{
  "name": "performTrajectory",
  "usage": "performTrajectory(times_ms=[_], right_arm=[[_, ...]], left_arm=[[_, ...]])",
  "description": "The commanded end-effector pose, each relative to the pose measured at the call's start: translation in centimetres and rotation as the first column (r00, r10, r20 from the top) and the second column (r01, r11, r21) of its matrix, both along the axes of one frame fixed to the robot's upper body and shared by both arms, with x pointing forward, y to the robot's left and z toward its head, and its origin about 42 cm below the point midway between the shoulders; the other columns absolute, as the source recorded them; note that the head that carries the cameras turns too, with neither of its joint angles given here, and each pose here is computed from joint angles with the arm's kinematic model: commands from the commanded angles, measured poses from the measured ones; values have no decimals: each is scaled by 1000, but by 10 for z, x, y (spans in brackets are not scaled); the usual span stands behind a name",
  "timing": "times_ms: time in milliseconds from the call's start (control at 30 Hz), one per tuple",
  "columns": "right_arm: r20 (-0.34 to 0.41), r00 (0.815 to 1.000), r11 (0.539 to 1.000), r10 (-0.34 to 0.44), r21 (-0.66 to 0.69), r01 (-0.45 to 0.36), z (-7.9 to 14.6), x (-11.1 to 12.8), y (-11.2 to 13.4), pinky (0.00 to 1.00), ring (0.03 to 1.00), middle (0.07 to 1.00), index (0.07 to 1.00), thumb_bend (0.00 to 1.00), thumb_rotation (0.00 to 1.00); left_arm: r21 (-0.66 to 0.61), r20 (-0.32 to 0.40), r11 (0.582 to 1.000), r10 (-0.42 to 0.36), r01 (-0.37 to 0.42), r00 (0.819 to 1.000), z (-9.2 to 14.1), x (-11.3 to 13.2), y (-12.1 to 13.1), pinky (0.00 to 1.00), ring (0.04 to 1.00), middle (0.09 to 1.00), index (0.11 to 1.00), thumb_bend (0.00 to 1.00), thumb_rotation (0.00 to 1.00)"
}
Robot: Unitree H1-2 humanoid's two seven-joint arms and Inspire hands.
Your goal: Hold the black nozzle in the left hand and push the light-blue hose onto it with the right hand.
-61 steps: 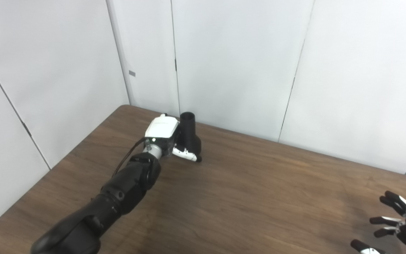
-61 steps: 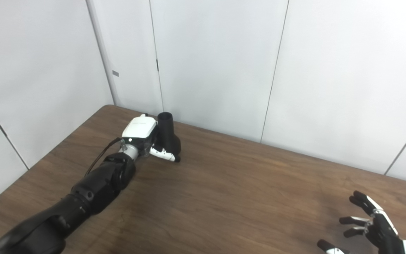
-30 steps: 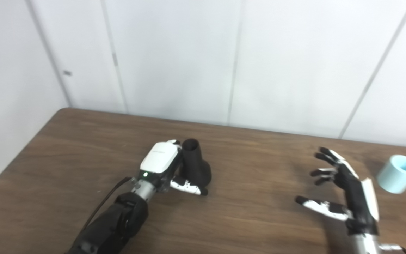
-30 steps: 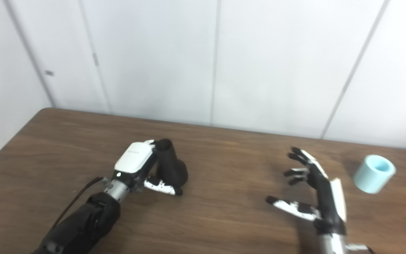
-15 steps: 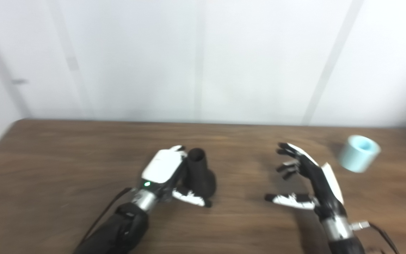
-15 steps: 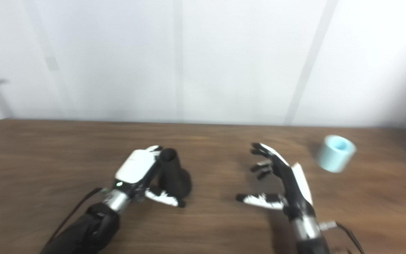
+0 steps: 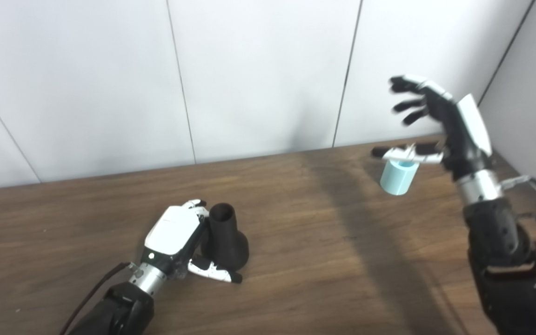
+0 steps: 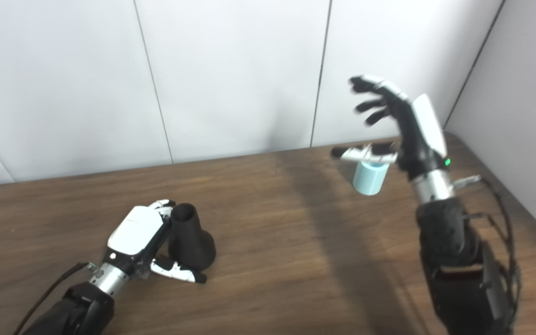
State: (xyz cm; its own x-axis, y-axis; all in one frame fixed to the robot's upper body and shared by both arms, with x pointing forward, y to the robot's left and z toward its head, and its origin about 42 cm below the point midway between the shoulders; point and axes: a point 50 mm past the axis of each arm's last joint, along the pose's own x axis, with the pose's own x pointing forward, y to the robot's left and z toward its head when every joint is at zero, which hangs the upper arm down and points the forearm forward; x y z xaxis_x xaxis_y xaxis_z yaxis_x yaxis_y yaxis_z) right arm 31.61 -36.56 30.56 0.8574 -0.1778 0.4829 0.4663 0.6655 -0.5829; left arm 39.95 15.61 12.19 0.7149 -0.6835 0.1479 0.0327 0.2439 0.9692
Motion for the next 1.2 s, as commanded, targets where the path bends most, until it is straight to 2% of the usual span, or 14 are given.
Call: performTrajectory(times_ms=[0, 67, 167, 333, 433, 600, 733, 867, 967, 1033, 1167], right_arm=[[42, 997, 997, -58, -51, 60, 22, 0, -15, 537, 678, 776, 774, 794, 124], [29, 995, 993, -97, -61, 99, 27, 2, -25, 576, 720, 801, 793, 781, 118], [-51, 987, 986, -153, -73, 149, 34, 6, -41, 627, 767, 846, 822, 805, 157], [-142, 978, 988, -150, -54, 144, 25, 13, -59, 674, 806, 888, 845, 827, 169], [-165, 978, 991, -131, -37, 126, 11, 20, -69, 661, 793, 882, 842, 808, 155], [-235, 968, 995, -86, 25, 94, -14, 31, -80, 692, 796, 866, 835, 815, 97], [-323, 946, 994, -30, 93, 63, -36, 42, -79, 743, 850, 901, 879, 808, 85], [-375, 927, 992, 9, 118, 38, -61, 54, -80, 745, 853, 911, 906, 826, 101], [-424, 906, 994, -2, 98, 49, -73, 63, -79, 724, 825, 902, 913, 827, 127], [-443, 897, 994, -3, 99, 52, -80, 67, -80, 740, 827, 897, 912, 826, 114], [-455, 890, 991, 26, 130, 37, -92, 73, -82, 775, 845, 890, 917, 815, 127]], left_arm=[[197, -210, 979, -2, 45, 978, -68, -37, 21, 820, 615, 493, 481, 526, 0], [189, -213, 981, -4, 45, 977, -68, -37, 24, 817, 617, 491, 482, 526, 0], [194, -218, 980, 2, 42, 976, -69, -36, 27, 809, 619, 490, 483, 526, 0], [194, -222, 980, 0, 45, 975, -71, -37, 29, 805, 618, 483, 487, 526, 0], [189, -225, 981, -7, 51, 974, -70, -38, 29, 811, 618, 485, 486, 526, 0], [184, -225, 981, -17, 60, 974, -72, -42, 29, 810, 618, 486, 486, 526, 0], [179, -228, 982, -20, 62, 974, -74, -43, 29, 805, 617, 484, 487, 526, 0], [175, -230, 983, -18, 59, 973, -75, -45, 30, 808, 614, 485, 486, 526, 0], [182, -227, 981, -17, 59, 974, -73, -45, 31, 805, 617, 492, 481, 525, 0], [177, -224, 982, -17, 58, 974, -72, -45, 32, 801, 618, 489, 483, 526, 0], [171, -225, 984, -14, 54, 974, -70, -45, 32, 802, 615, 492, 481, 526, 0]])
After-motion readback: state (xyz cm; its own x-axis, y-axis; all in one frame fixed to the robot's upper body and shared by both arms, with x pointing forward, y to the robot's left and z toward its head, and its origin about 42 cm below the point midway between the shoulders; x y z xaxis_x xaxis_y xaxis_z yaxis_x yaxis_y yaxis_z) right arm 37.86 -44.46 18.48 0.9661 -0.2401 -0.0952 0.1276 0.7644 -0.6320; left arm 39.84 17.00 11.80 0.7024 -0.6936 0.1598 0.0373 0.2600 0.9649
